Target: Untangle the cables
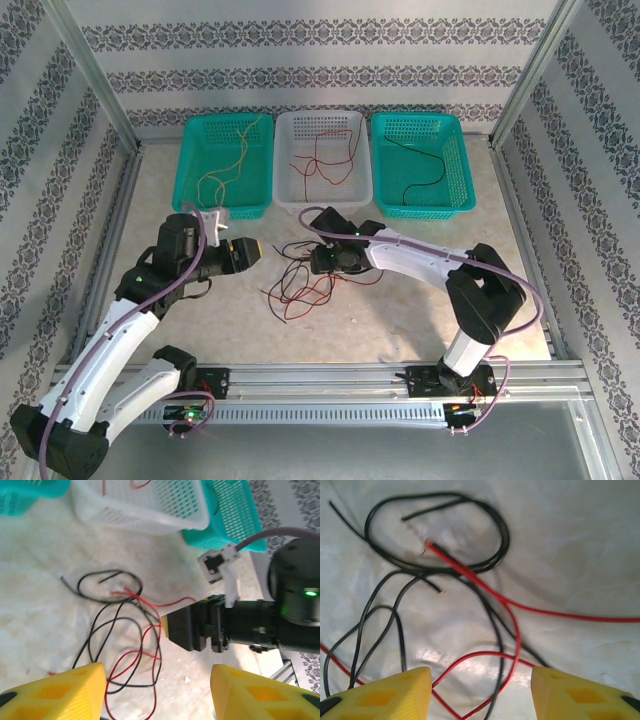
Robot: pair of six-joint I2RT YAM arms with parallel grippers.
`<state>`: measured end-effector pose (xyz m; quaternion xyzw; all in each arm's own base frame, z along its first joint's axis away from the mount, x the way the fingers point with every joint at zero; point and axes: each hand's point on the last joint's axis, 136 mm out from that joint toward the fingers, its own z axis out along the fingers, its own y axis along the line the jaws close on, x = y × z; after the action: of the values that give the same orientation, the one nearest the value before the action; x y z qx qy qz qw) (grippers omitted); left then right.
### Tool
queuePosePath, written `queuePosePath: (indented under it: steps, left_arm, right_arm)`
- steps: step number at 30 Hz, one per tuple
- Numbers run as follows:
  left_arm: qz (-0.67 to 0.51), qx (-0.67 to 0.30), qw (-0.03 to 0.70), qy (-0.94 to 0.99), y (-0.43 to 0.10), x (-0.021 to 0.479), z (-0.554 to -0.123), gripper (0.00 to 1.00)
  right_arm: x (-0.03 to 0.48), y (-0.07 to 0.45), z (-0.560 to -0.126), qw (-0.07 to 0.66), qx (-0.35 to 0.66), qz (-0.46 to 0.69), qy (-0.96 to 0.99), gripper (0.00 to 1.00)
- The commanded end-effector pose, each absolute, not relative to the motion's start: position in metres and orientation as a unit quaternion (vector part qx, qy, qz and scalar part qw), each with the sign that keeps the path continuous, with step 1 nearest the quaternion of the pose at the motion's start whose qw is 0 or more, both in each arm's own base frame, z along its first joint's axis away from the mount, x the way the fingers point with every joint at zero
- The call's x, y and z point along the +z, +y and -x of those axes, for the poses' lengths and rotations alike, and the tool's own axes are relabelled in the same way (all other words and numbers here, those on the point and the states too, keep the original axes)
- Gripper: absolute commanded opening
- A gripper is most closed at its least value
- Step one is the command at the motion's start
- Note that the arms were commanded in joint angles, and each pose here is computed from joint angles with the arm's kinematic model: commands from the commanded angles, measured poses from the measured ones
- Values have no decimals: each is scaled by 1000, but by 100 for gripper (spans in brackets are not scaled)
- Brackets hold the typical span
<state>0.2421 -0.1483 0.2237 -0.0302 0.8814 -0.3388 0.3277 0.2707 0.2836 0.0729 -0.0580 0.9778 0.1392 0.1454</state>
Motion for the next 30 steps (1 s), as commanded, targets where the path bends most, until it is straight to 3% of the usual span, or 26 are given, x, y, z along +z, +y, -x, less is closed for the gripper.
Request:
queuePosePath:
  steps: [1, 4, 10, 15, 23, 30]
  left_arm:
    - [60, -342, 333, 877, -145, 221, -249, 56]
    - [68, -351, 331, 873, -150, 219, -258, 55]
    - [73, -352, 326, 874, -152, 212, -263, 55]
    - [72, -348, 336, 872, -150, 216, -266, 58]
    - [39, -431, 351, 831, -178, 252, -277, 57]
    - [31, -443, 361, 820, -186, 265, -291, 59]
  right_arm:
    - [80, 313, -267, 135, 179, 48, 973, 56]
    - [64, 322, -266, 115, 185, 40, 975, 52]
    - [51, 342, -265, 90, 199, 48, 975, 30]
    - [68, 345, -271, 108, 195, 59, 973, 1]
    - [216, 360, -282, 286, 257, 132, 914, 0]
    - [308, 342, -278, 378, 294, 137, 867, 0]
